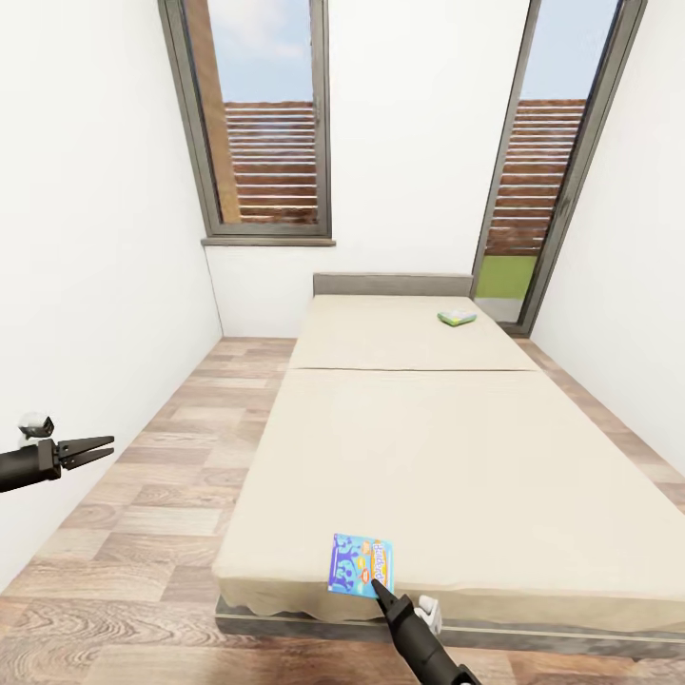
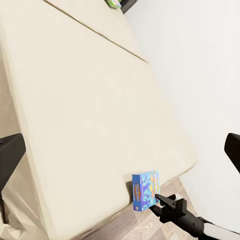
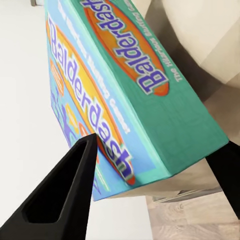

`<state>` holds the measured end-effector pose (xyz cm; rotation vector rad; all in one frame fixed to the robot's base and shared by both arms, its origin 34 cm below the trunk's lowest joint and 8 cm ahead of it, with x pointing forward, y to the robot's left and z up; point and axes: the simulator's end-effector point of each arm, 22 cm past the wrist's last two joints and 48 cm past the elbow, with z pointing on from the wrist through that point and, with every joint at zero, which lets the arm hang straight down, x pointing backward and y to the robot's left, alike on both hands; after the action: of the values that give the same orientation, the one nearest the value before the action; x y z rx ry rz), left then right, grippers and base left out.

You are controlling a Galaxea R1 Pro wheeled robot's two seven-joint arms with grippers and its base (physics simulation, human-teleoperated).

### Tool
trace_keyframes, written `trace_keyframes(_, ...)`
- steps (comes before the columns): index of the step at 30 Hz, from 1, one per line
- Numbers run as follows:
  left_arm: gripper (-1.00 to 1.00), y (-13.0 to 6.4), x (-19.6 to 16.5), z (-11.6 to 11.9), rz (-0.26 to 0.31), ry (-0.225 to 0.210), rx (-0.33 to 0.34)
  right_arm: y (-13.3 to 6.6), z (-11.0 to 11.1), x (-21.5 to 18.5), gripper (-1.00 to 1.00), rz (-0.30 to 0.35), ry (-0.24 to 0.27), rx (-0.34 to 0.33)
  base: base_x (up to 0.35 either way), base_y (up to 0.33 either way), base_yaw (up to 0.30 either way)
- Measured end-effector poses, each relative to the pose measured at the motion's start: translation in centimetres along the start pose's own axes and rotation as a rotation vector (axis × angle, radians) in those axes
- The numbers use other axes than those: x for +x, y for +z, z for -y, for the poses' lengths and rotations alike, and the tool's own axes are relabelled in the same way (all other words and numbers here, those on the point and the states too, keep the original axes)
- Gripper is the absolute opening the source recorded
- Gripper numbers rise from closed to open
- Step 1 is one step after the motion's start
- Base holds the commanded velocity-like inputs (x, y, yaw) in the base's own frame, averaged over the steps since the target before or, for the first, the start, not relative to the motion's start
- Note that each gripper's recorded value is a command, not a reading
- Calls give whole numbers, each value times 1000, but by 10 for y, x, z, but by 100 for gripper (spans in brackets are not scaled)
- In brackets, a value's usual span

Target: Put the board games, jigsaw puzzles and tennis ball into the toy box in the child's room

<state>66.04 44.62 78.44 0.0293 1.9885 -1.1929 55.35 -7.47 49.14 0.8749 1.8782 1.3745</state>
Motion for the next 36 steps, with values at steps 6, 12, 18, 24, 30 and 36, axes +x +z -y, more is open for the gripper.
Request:
trace_keyframes(6, 100, -1, -9, 8, 0, 0, 0, 0, -13, -1, -100, -11, -1, -1, 0, 0, 0)
trace_keyframes(12, 100, -1, -9, 8, 0, 0, 0, 0, -13, -1, -100, -11, 0, -1, 0, 0, 0)
trace_keyframes(18, 100, -3, -17, 15, -1, 0, -1, 2, -26, -13, -100, 14, -3, -4, 0, 0, 0)
trace_keyframes(24, 100, -4, -20, 17, 0, 0, -1, 2, -31, -15, -100, 19, -4, -6, 0, 0, 0)
trace_keyframes(30, 100, -5, -30, 26, -1, 0, -1, 0, -43, -18, -100, 20, -3, -6, 0, 0, 0)
trace_keyframes(36, 100, -7, -38, 34, -1, -1, -1, -1, -55, -20, -100, 19, -3, -6, 0, 0, 0)
